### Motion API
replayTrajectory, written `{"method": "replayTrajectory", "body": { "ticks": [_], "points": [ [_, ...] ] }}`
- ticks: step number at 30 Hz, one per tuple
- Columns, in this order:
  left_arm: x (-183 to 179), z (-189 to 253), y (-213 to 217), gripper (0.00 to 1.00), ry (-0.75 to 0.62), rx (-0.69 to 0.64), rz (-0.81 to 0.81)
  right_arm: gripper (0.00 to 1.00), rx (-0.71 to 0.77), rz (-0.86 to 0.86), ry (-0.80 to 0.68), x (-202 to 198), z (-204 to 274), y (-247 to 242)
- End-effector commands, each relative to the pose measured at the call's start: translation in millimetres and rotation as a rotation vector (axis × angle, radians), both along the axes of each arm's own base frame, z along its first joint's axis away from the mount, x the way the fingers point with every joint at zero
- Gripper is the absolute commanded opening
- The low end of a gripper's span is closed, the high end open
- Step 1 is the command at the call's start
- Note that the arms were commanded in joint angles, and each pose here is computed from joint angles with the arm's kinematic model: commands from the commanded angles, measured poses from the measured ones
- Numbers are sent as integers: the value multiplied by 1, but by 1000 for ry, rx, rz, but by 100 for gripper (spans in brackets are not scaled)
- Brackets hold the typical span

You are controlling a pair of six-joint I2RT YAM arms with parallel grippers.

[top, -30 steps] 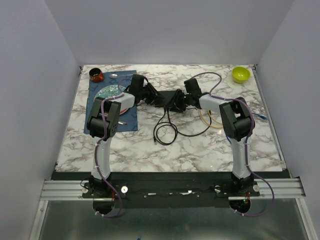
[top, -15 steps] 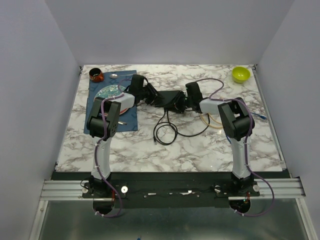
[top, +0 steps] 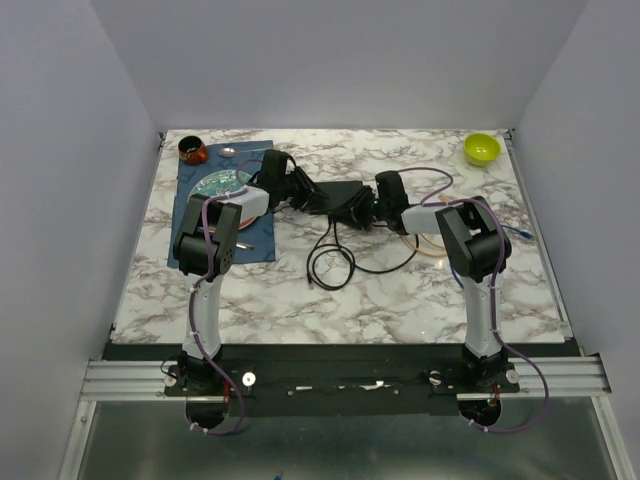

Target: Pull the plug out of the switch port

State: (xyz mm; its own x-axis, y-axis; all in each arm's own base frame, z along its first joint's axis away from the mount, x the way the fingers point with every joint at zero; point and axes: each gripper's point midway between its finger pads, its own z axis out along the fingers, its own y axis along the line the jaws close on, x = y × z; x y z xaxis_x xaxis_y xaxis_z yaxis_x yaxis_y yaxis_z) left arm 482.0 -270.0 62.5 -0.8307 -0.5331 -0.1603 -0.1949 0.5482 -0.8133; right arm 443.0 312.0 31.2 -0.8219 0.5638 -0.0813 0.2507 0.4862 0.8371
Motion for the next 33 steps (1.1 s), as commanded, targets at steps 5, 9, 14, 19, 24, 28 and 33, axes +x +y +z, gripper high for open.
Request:
{"method": "replayTrajectory", "body": {
  "ticks": [5, 9, 14, 19, 24, 28, 33],
  "points": [
    [-18, -18, 9, 44, 80, 35, -6, 36, -13, -80, 54, 5, -12, -16],
    [-18, -19, 9, 44, 82, 34, -4, 36, -12, -88, 58, 7, -12, -18],
    [-19, -21, 9, 44, 85, 35, -4, 34, -9, -96, 68, 9, -13, -18],
    [-19, -20, 9, 44, 82, 34, -4, 29, -2, -100, 72, 12, -14, -17],
    [-19, -21, 9, 44, 86, 32, -3, 22, 3, -103, 71, 14, -13, -17],
    [-19, -19, 9, 44, 80, 29, -5, 11, 0, -94, 61, 13, -12, -17],
    [-19, -15, 9, 44, 75, 26, -4, 1, -17, -73, 41, 11, -12, -17]
  ]
}}
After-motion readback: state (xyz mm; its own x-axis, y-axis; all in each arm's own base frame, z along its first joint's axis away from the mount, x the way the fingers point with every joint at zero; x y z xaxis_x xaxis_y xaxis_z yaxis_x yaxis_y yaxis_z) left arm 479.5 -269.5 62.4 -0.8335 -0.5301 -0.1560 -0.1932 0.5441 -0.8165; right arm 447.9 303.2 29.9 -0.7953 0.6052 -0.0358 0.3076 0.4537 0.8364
